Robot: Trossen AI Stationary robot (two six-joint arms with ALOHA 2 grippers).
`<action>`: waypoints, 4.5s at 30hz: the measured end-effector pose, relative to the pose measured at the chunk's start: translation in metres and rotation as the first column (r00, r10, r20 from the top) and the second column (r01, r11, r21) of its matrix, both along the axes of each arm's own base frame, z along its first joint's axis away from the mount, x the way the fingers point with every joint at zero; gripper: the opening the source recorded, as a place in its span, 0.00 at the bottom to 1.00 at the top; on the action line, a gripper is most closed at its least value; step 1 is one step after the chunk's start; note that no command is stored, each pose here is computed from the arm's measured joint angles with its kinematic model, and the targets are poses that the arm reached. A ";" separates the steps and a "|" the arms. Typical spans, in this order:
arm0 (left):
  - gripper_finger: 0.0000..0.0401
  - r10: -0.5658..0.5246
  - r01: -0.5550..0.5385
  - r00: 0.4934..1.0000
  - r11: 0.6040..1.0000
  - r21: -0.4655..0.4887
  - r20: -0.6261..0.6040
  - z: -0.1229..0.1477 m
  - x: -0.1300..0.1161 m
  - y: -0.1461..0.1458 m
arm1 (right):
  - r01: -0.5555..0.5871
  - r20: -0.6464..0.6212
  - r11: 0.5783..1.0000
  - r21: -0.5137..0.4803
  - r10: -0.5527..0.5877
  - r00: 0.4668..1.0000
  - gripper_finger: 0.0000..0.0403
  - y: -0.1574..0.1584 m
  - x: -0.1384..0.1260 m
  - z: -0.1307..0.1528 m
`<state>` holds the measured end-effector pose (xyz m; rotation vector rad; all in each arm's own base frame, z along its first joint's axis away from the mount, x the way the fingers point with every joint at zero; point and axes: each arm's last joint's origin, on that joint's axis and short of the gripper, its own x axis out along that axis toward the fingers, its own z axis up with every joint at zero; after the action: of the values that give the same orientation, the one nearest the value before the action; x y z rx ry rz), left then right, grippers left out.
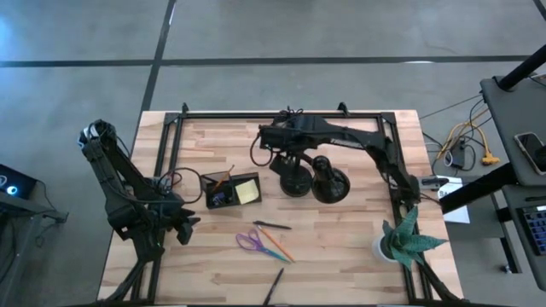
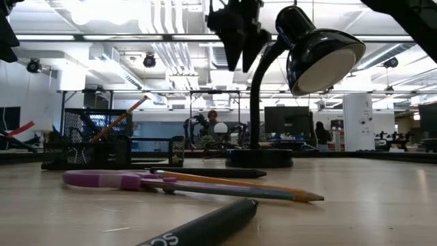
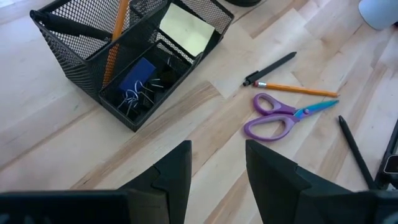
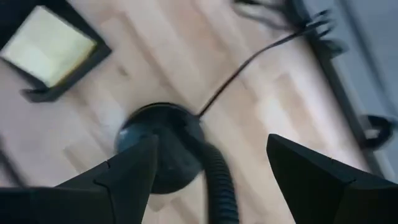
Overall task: Pick and place office supplies into organizer
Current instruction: Adjust the black lamp
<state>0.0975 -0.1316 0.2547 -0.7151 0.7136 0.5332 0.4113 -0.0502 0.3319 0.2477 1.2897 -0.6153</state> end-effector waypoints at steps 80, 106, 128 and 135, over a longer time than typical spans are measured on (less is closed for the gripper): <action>0.33 -0.022 0.023 1.000 0.998 0.057 -0.007 -0.004 0.002 -0.003 | 0.217 0.382 0.930 -0.296 -0.093 0.919 0.63 0.106 -0.076 0.076; 0.33 -0.077 0.078 0.997 0.992 0.099 -0.023 -0.003 0.002 -0.003 | 0.328 0.053 0.944 0.032 -0.330 0.943 0.55 0.246 -0.143 -0.039; 0.33 -0.072 0.073 0.997 0.993 0.089 -0.017 -0.003 0.003 -0.004 | 0.568 0.410 0.823 0.032 -0.529 0.743 0.55 0.219 -0.129 -0.192; 0.33 -0.072 0.072 0.997 0.994 0.077 -0.009 -0.003 0.003 -0.005 | 0.559 0.413 0.829 0.018 -0.515 0.751 0.56 0.198 -0.115 -0.215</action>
<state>0.1007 -0.1364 0.2516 -0.6139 0.7186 0.4948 0.2962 0.1477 0.1171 0.6410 0.7667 -1.0644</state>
